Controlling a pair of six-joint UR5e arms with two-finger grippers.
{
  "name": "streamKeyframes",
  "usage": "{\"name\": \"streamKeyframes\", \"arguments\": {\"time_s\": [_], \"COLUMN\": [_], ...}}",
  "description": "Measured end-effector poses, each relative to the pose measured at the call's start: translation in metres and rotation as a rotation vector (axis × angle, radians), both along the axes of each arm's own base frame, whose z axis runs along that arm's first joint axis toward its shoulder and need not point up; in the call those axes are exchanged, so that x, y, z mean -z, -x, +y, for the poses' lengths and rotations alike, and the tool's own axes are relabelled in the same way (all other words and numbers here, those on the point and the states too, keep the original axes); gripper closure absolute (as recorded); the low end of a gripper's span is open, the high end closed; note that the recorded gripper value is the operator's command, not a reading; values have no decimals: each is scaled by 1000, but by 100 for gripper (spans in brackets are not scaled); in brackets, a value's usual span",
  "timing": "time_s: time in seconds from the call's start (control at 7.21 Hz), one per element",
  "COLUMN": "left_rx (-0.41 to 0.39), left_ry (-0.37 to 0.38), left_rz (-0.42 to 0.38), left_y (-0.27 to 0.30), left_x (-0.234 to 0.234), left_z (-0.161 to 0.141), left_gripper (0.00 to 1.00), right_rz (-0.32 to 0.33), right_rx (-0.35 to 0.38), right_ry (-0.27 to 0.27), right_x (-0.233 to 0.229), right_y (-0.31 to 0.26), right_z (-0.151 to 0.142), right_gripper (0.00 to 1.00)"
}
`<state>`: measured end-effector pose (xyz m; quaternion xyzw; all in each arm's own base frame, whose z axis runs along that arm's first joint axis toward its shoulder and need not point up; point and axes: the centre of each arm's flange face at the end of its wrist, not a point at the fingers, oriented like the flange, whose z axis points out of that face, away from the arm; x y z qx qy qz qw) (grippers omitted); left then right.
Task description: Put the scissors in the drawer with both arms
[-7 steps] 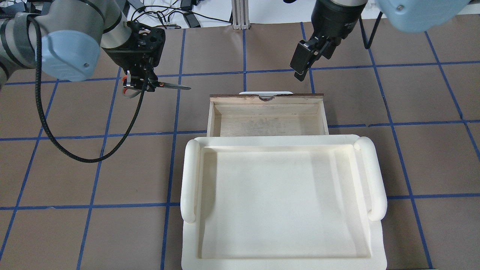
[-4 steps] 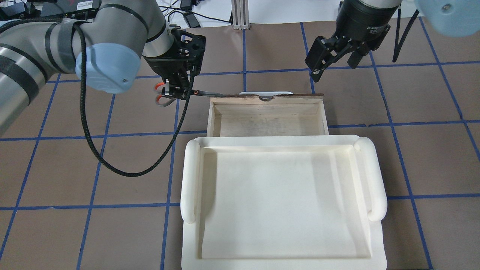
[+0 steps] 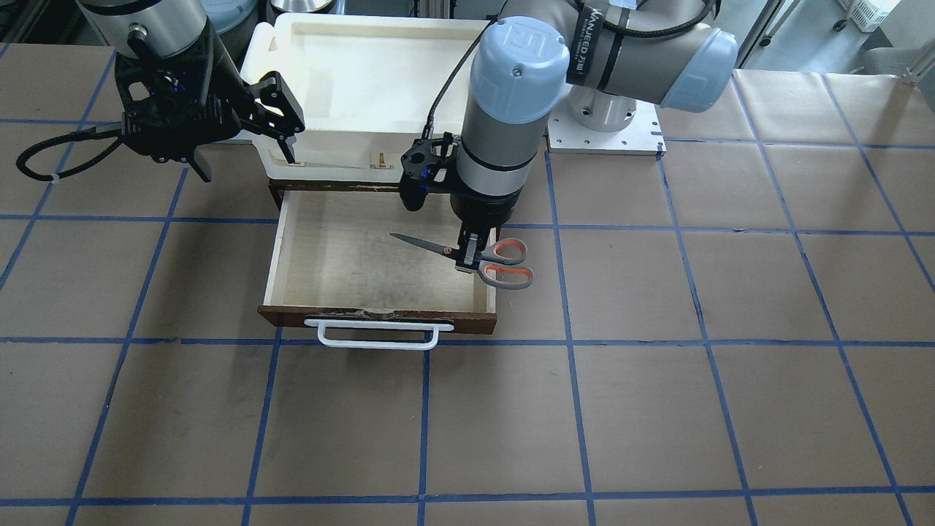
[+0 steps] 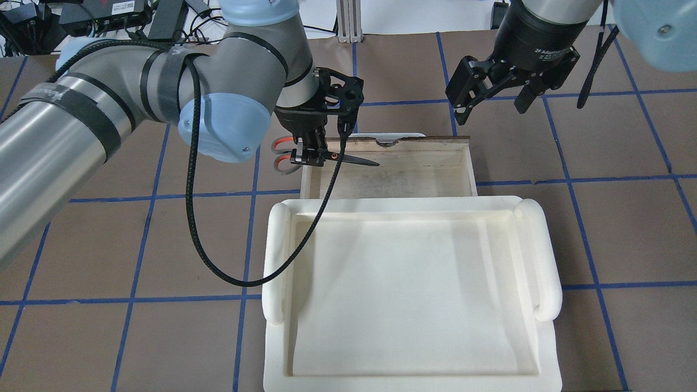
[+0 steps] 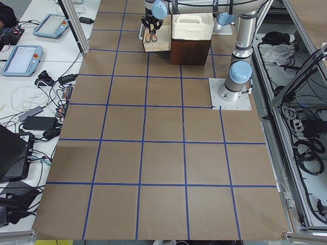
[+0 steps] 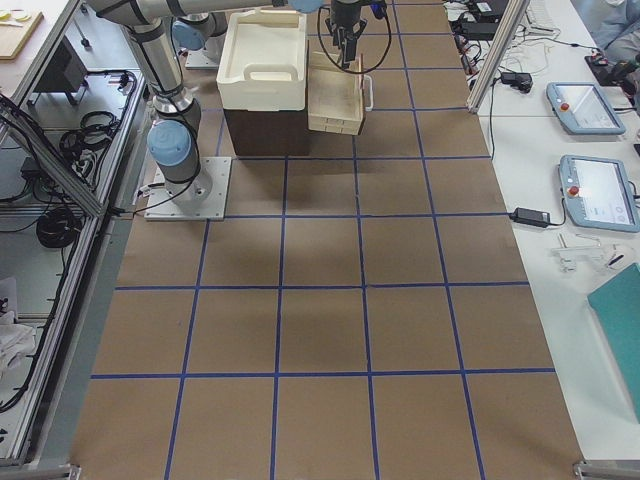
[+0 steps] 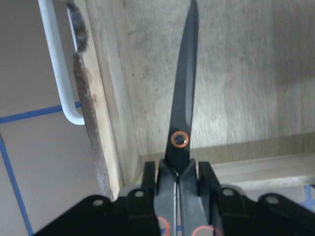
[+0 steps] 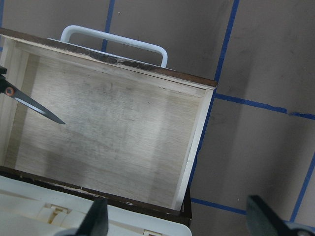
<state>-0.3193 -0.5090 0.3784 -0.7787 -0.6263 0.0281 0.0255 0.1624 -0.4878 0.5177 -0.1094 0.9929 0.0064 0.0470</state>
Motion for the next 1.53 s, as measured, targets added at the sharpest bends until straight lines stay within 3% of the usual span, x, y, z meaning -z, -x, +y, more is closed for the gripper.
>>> {"name": "streamKeyframes", "arguments": {"time_s": [0.42, 0.69, 0.83, 1.53], "left_rx": [51, 74, 84, 19], "left_ry": [-16, -15, -13, 34], "left_rz": [0, 1, 2, 8], "left_y": [33, 47, 52, 48], "left_x": [18, 31, 37, 12], "left_z": [12, 12, 12, 12], "left_gripper": [100, 100, 23, 21], "right_rz": [38, 49, 49, 51], "right_rx": [91, 113, 113, 109], "right_ry": [7, 4, 3, 3], "right_x": [-5, -4, -3, -2], "right_y": [5, 10, 11, 11], "right_z": [6, 8, 8, 8], "right_gripper": [0, 0, 0, 0]}}
